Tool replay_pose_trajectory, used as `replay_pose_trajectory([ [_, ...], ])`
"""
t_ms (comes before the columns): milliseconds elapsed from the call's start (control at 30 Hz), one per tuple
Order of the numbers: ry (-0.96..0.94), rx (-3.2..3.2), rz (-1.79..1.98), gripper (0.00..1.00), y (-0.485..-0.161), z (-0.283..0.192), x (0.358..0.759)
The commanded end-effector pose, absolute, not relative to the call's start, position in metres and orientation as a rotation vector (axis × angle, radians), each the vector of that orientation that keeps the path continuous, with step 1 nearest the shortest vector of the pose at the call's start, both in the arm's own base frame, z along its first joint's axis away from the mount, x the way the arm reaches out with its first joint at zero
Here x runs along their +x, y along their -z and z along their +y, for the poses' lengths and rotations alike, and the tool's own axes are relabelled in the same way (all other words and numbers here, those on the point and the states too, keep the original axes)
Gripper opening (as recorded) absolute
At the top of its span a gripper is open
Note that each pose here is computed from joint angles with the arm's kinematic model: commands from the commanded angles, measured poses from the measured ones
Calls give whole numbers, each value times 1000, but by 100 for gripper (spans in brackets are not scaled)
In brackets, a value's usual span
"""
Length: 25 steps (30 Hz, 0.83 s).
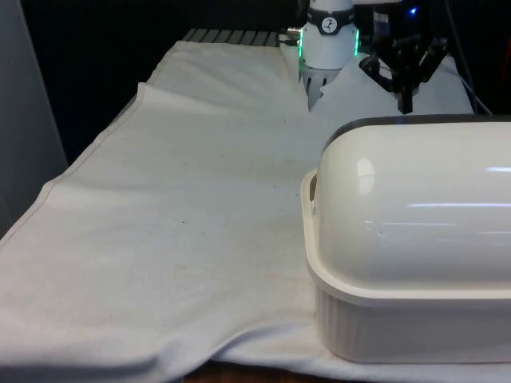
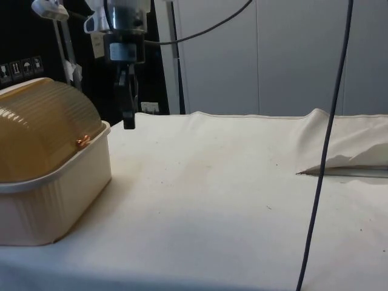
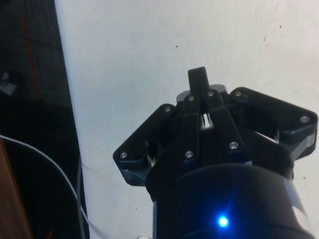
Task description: Open the lid, then close it.
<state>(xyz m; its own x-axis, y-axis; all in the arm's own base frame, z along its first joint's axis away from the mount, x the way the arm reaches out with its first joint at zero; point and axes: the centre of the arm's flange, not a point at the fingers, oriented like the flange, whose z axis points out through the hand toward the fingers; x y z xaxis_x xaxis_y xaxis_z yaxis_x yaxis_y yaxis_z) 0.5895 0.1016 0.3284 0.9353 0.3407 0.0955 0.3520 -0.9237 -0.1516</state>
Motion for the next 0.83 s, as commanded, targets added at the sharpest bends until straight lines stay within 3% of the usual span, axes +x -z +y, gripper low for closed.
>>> replay_pose_trajectory([
  [0,99,-2927,-524,0,-327,101,589],
  [800,89,-2982,-405,0,-290,77,580],
])
